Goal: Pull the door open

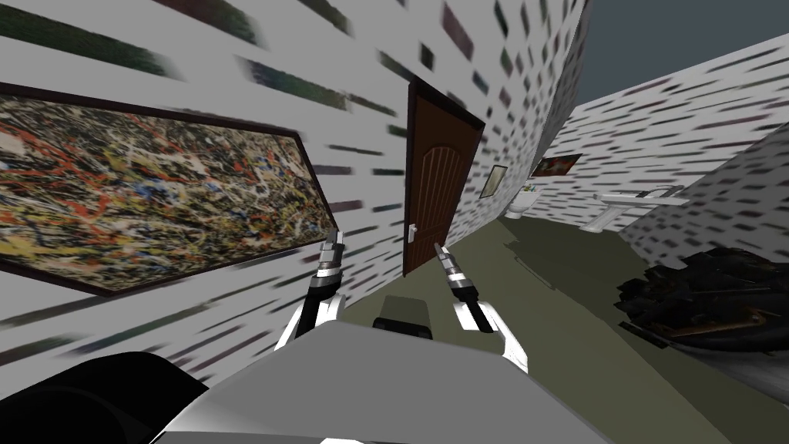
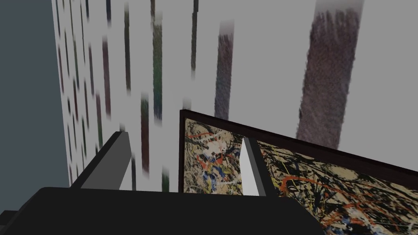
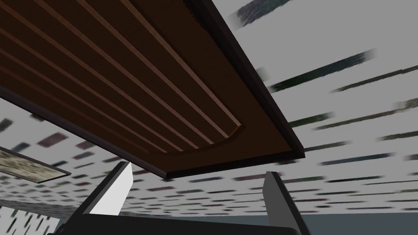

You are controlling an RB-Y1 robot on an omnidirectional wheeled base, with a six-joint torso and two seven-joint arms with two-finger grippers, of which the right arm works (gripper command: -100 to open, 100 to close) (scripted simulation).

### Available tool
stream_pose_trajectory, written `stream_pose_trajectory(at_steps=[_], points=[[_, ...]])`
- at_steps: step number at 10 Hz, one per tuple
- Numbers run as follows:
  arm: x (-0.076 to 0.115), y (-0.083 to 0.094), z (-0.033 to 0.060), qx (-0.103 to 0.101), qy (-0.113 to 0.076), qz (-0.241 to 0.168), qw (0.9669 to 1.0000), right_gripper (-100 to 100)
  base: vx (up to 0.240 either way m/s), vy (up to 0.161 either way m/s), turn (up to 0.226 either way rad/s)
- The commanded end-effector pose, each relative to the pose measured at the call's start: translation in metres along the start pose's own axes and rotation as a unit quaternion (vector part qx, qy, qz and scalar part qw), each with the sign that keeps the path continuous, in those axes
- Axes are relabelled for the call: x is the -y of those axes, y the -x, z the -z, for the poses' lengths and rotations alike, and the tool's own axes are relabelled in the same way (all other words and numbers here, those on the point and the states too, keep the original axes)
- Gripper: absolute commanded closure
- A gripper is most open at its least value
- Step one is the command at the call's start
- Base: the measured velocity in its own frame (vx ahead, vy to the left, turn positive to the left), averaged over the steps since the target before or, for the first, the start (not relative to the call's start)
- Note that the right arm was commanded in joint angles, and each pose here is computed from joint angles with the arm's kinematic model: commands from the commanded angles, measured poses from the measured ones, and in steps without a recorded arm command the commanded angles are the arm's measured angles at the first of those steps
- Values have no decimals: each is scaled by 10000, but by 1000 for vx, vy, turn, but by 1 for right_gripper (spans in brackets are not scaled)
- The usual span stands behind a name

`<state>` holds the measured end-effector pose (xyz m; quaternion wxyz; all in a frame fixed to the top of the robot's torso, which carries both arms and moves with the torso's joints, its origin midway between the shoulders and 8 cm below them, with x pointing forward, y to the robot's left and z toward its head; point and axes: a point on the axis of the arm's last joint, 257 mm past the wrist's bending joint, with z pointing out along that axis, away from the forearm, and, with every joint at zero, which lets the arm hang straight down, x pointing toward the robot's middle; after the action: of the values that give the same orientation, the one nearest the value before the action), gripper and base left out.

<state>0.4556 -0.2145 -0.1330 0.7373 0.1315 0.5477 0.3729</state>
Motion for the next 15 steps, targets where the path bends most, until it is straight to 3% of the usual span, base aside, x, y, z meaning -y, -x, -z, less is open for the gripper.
stream_pose_trajectory(at_steps=[1,4,8,12,13,15], points=[[58,-137,-13,-162,0,243,9996,-100,101,-55,60],[164,-358,-21,-454,15,667,9967,-100,94,-47,62],[306,-631,-13,-828,61,1217,9891,-100,84,-53,63],[444,-871,11,-1174,130,1729,9778,-100,95,-52,54],[511,-979,29,-1337,170,1971,9711,-100,98,-68,116],[573,-1073,48,-1480,211,2185,9643,-100,116,-62,49]])
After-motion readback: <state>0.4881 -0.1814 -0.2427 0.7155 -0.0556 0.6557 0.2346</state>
